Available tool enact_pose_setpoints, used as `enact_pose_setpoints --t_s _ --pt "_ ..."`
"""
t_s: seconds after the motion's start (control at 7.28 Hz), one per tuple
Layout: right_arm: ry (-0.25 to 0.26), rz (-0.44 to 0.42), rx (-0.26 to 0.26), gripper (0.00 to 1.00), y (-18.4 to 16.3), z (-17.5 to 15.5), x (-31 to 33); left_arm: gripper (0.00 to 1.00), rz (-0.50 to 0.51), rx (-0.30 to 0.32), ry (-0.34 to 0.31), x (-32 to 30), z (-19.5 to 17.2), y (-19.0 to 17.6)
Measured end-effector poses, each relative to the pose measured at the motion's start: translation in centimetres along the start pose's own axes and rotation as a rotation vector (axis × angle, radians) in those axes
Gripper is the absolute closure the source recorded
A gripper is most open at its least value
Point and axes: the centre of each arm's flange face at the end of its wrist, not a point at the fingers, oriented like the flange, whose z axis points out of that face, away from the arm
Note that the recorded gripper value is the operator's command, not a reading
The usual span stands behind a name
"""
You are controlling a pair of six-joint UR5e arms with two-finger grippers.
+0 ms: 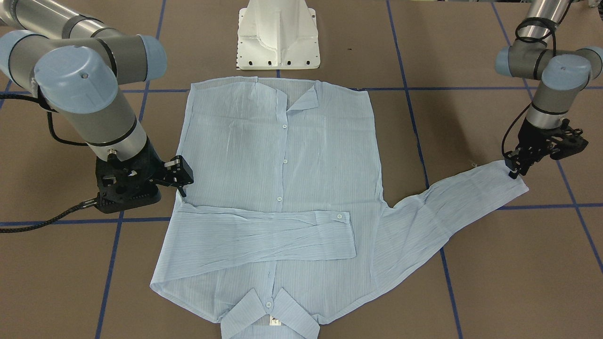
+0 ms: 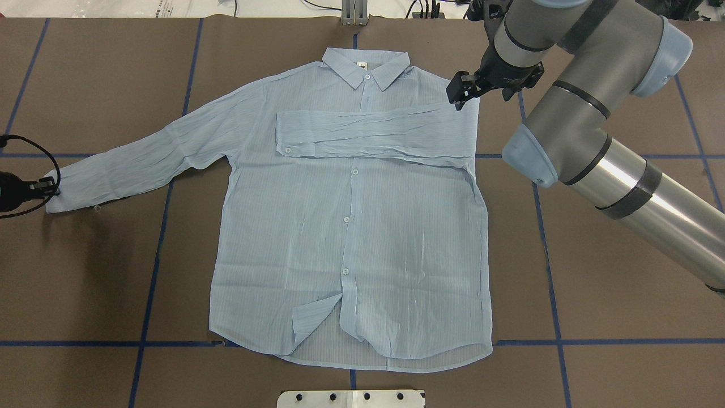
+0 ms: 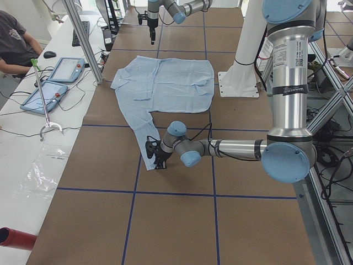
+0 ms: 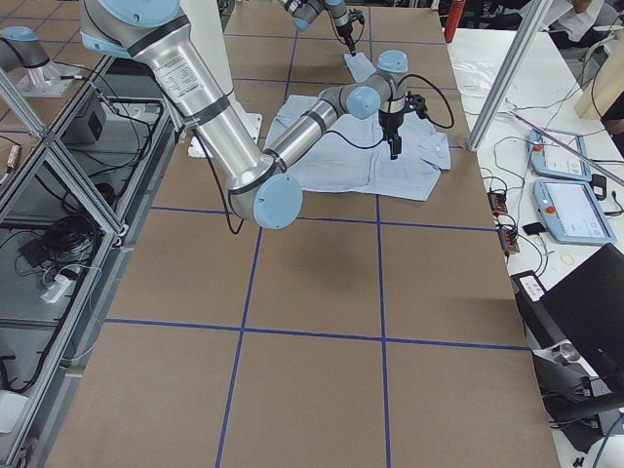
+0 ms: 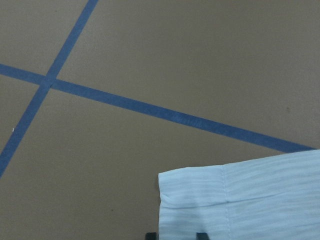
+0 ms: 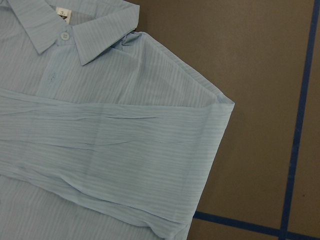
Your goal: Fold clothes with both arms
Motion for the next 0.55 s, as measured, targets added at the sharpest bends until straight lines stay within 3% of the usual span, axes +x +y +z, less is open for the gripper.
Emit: enact_pose_setpoints --t_s 0.27,0.41,0.55 --pt "0.0 0.001 0.0 0.0 0.01 0.01 0.01 0.94 0.0 0.0 -0.001 -0.02 0.03 0.0" --pt "0.0 0.001 -0.001 0.0 0.02 0.03 0.04 1.0 0.0 0.0 -0.001 -0.02 0.03 0.0" --pt "0.001 0.001 -0.002 0.0 0.07 0.11 0.12 1.0 0.0 0.0 -0.001 0.02 -0.01 0.0"
